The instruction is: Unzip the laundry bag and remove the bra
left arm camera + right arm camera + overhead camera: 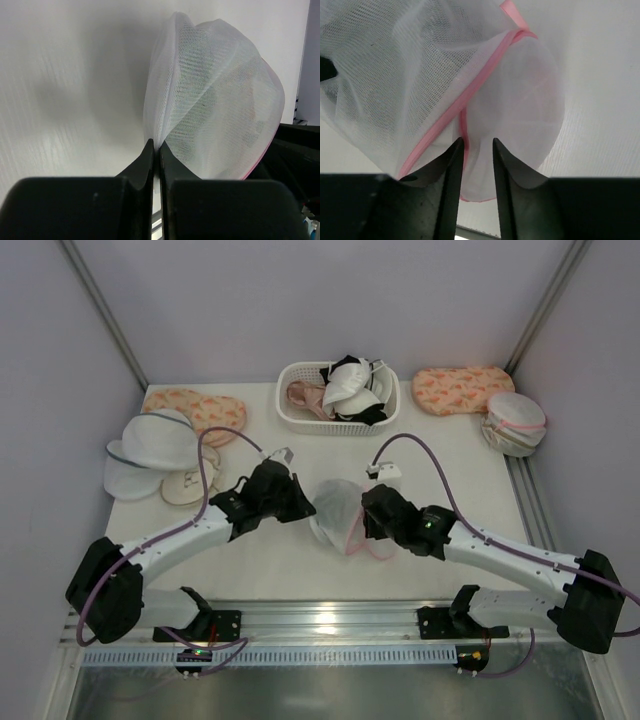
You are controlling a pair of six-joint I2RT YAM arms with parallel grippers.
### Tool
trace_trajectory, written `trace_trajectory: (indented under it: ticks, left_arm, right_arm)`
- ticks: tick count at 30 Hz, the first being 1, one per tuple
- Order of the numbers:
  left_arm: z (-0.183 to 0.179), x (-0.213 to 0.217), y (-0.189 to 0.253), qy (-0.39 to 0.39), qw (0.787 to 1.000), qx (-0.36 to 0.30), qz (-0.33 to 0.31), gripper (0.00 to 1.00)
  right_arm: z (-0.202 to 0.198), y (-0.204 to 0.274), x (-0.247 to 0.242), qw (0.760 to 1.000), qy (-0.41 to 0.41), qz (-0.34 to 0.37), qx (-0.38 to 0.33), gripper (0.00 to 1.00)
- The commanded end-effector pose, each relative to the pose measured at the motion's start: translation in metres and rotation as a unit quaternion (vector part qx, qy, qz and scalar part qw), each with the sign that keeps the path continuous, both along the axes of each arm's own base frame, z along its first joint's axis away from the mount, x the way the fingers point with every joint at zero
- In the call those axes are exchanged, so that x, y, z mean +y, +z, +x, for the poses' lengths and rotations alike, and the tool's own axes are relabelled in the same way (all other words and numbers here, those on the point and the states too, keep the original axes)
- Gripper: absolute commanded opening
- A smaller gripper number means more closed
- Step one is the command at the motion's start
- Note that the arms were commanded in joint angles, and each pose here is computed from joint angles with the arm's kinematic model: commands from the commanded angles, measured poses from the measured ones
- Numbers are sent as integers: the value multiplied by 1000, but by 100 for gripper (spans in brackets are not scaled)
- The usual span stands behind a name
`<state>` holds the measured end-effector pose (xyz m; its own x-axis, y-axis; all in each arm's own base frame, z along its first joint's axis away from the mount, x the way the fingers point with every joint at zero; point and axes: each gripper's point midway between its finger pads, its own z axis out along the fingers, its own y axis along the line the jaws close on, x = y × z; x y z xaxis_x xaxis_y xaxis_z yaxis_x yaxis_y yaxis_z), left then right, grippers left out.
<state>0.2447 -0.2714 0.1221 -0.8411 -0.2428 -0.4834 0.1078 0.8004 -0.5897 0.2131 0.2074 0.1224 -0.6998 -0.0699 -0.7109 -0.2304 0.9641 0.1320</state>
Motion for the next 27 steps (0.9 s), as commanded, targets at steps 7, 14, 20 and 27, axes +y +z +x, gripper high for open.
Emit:
trace_trajectory:
  ticks: [7,14,20,27]
  left_arm:
    - [1,-4,1,-3,1000,-9,-28,0]
    - [-3,3,-2,0,1000,-7,-26,0]
    - [-5,4,-5,0,1000,-3,-26,0]
    - [-8,3,-8,-3,999,4,-36,0]
  right_arm:
    - [6,4,-56,989,-109,-94,-30,9]
    - [6,33,-123,949,-224,-207,-83,11]
    - [14,77,-124,945,-248,-172,-130,64]
    - [5,105,-39,986,-33,56,-152,64]
